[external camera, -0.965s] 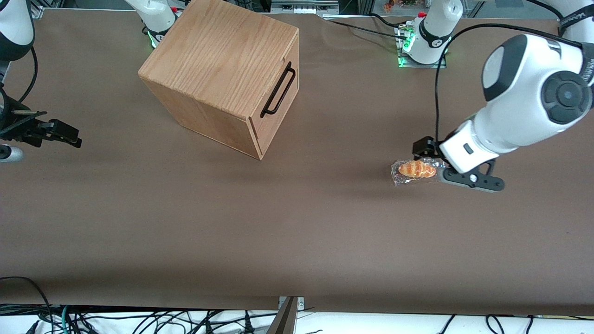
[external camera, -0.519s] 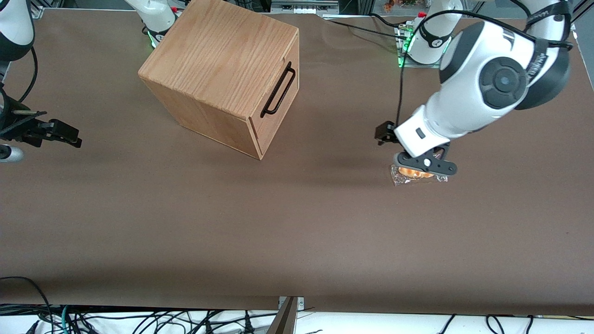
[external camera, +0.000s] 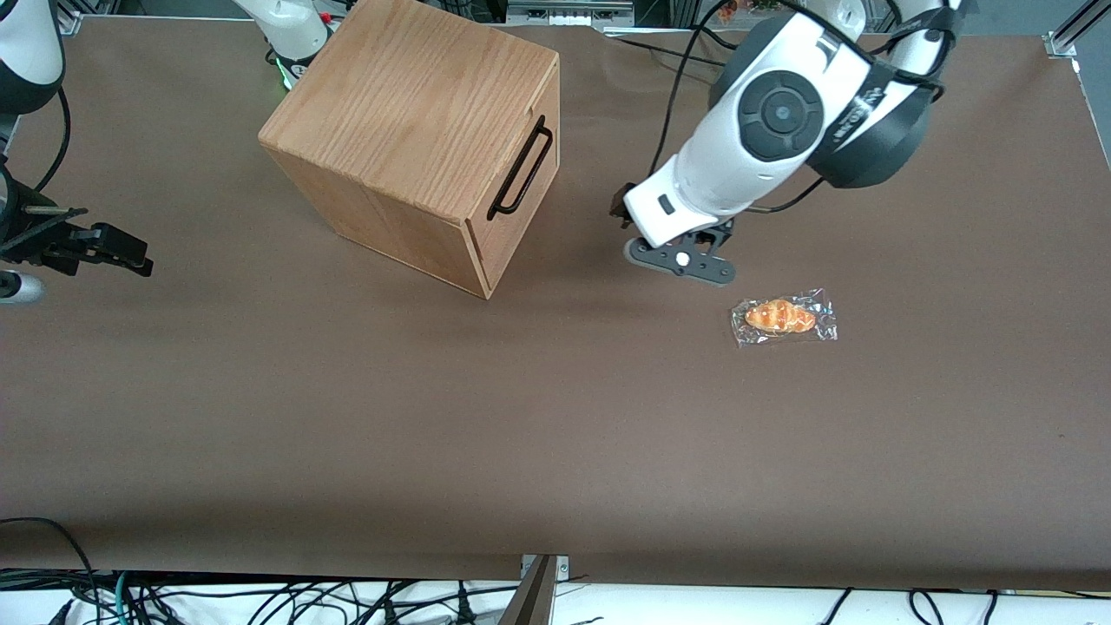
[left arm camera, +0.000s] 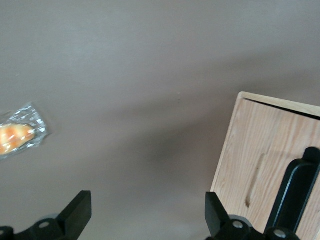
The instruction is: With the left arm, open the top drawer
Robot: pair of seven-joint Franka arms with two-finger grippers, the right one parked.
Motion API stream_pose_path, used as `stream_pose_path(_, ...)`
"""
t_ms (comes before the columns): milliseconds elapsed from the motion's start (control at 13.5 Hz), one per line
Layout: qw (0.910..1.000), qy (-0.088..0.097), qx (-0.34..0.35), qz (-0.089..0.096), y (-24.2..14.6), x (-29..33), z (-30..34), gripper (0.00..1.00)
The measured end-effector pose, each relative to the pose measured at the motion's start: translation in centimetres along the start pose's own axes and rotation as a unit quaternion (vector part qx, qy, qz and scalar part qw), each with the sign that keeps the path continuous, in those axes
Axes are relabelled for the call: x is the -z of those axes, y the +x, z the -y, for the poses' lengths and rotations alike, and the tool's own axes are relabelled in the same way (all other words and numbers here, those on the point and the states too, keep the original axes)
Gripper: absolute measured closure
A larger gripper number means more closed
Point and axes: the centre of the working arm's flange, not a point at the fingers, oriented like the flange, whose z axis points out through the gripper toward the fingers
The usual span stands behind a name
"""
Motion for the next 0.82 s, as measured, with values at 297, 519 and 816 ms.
stream_pose_path(297,0.9999,-0.015,-0.005,0.002,-0.4,-2.0,-3.7,0.00)
stream_pose_path(519,0.9996,-0.017,-0.020,-0.002,-1.9,-4.4,-8.8,0.00)
stream_pose_path(816,0.9989,-0.018,-0.044,0.004,-2.8,-7.3,-12.2,0.00)
